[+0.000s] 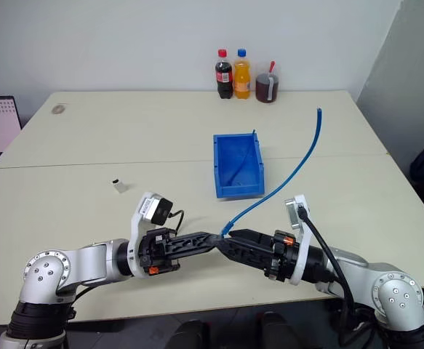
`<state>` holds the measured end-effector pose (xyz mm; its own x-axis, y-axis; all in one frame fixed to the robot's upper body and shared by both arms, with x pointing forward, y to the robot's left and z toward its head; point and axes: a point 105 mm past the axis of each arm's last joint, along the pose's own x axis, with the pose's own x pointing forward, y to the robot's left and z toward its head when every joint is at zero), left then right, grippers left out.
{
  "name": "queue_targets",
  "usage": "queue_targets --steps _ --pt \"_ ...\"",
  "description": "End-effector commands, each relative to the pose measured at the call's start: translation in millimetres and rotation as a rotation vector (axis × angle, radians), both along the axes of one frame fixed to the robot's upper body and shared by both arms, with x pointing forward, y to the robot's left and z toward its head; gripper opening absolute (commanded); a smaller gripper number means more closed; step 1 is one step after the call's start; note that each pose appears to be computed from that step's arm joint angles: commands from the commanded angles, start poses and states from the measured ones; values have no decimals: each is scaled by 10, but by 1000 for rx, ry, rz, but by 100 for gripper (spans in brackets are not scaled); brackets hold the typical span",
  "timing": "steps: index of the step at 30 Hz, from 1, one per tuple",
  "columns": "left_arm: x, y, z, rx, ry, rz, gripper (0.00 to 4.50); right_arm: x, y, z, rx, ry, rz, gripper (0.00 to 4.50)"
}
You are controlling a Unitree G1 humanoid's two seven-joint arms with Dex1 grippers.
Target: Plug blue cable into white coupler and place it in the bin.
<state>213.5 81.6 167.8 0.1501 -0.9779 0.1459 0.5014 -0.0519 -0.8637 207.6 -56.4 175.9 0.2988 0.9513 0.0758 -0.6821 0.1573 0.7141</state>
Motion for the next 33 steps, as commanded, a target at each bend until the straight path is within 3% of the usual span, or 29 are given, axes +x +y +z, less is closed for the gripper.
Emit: queue_targets --steps 1,18,26,28,33 --pt "-62 -31 54 -20 -17 -17 23 10 6 88 43 -15 11 450" --pt "-57 -80 73 -25 -27 -20 23 46 -15 103 44 -20 18 29" --pt "-47 -87 99 -6 -50 3 23 43 -28 110 35 -23 32 19" --pt "-54 -72 110 4 -63 2 93 59 -34 109 30 -26 29 19" --pt "-93 -27 98 68 -127 -27 178 105 -61 94 18 -28 15 19"
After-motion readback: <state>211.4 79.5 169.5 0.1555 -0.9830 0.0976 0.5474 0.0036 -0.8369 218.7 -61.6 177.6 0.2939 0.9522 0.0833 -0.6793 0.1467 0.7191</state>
